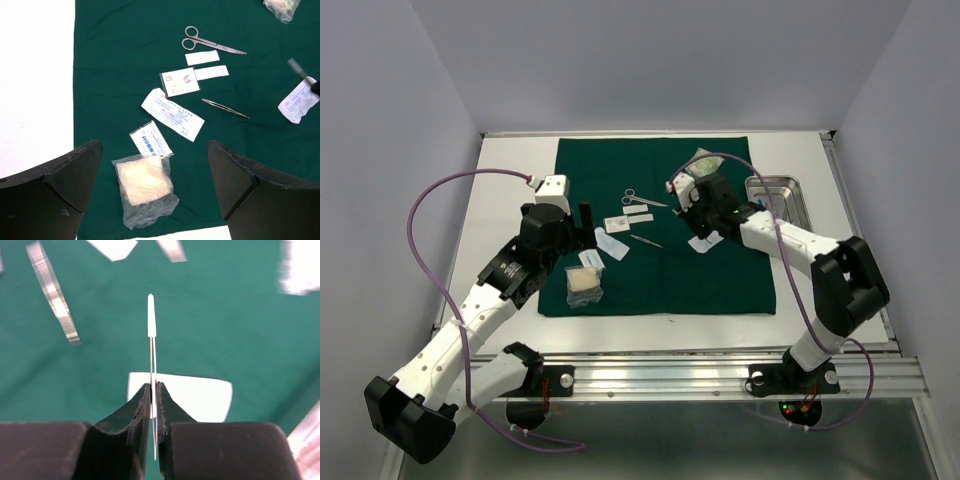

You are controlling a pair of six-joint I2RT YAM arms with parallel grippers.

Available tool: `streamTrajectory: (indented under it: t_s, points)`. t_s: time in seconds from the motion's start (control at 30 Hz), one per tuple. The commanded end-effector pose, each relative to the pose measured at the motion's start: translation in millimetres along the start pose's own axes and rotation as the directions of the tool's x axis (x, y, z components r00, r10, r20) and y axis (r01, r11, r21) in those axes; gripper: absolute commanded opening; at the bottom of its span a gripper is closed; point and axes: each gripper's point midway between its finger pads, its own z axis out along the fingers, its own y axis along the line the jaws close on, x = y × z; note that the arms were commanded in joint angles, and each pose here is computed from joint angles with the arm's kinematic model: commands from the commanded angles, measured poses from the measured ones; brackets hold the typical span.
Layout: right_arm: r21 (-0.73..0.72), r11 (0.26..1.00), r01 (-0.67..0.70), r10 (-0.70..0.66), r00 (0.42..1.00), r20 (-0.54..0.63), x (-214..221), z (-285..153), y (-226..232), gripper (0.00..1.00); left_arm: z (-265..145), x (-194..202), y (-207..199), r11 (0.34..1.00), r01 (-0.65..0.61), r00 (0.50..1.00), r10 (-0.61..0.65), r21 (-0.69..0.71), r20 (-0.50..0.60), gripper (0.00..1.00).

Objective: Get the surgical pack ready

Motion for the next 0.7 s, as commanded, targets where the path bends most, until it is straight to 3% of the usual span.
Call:
streamTrajectory:
  t_s: [0.0,0.17,0.43,0.67]
  points:
    - [0.129,0.987,-0.095,0.078,0.988,0.131,-28.1,-25.0,-56.9,0.01,-1.4,-9.9,-0.1,1.000,0.012,0.999,-0.012,0.006,0.044,0.99]
    - [0.230,0.957,-0.175,0.143,0.978,0.150,-12.1,-45.0,-108.8,0.01,-2.1,-10.7,-0.9,1.000,0.011,0.999,-0.011,0.010,0.046,0.99]
    - [0.441,0.849,-0.291,0.251,0.957,0.149,44.3,-82.5,-195.7,0.01,-2.2,-12.8,-1.2,1.000,0.010,0.999,-0.010,0.011,0.050,0.99]
    - [0.558,0.776,-0.292,0.305,0.950,0.074,93.3,-74.3,-220.2,0.01,-1.3,-11.3,-0.5,1.000,0.008,0.999,-0.008,0.007,0.045,0.99]
